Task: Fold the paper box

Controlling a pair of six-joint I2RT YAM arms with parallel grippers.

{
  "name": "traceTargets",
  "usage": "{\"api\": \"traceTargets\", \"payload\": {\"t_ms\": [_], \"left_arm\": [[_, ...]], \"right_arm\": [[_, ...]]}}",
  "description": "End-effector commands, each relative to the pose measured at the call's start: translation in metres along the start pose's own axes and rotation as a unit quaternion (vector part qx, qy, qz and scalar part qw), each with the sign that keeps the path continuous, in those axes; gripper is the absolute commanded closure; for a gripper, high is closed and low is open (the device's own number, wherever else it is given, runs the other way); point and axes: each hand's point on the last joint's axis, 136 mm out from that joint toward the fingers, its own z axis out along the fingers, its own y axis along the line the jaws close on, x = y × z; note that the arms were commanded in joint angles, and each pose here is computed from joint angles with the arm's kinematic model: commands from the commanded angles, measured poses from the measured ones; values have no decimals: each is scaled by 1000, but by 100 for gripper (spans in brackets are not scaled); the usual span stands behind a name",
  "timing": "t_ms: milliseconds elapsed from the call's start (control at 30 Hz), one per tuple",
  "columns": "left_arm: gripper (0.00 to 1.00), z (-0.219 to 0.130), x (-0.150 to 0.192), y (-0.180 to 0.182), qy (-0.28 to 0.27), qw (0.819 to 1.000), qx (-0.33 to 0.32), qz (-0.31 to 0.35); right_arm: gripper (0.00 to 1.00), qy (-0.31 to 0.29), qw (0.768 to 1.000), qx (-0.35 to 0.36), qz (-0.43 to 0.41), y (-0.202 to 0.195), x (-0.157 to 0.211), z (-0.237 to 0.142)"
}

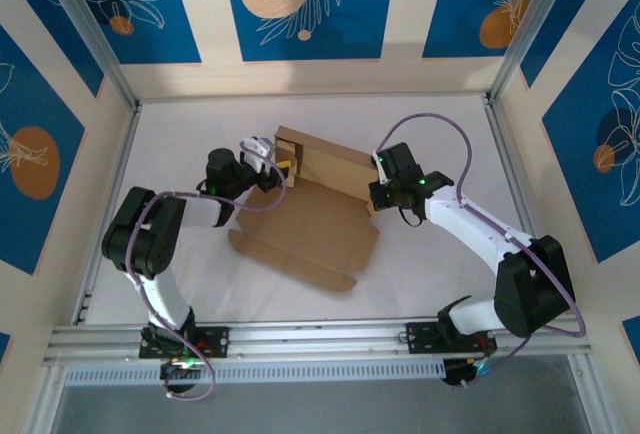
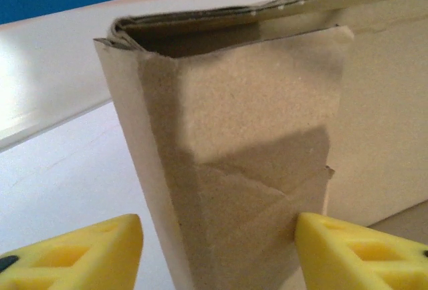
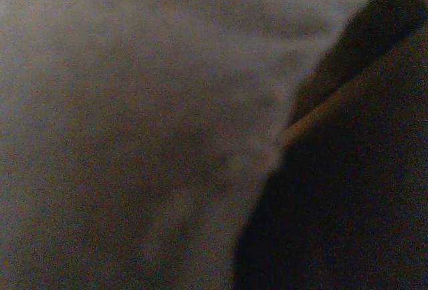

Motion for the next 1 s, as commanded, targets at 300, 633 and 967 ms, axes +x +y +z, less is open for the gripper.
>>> {"api": "traceTargets", "payload": {"t_ms": [300,633,967], "left_arm": [[84,0,-15,7,-52,998,-5,-33],[93,3,-4,5,-16,994,-105,20],[98,2,-7,2,2,963,-253,93]], "right_arm": [[100,-14,999,-46,-19,23,-9,-3],[100,-5,998,-14,58,17,-19,5],[100,-9,988,54,141,17,-25,13]]}}
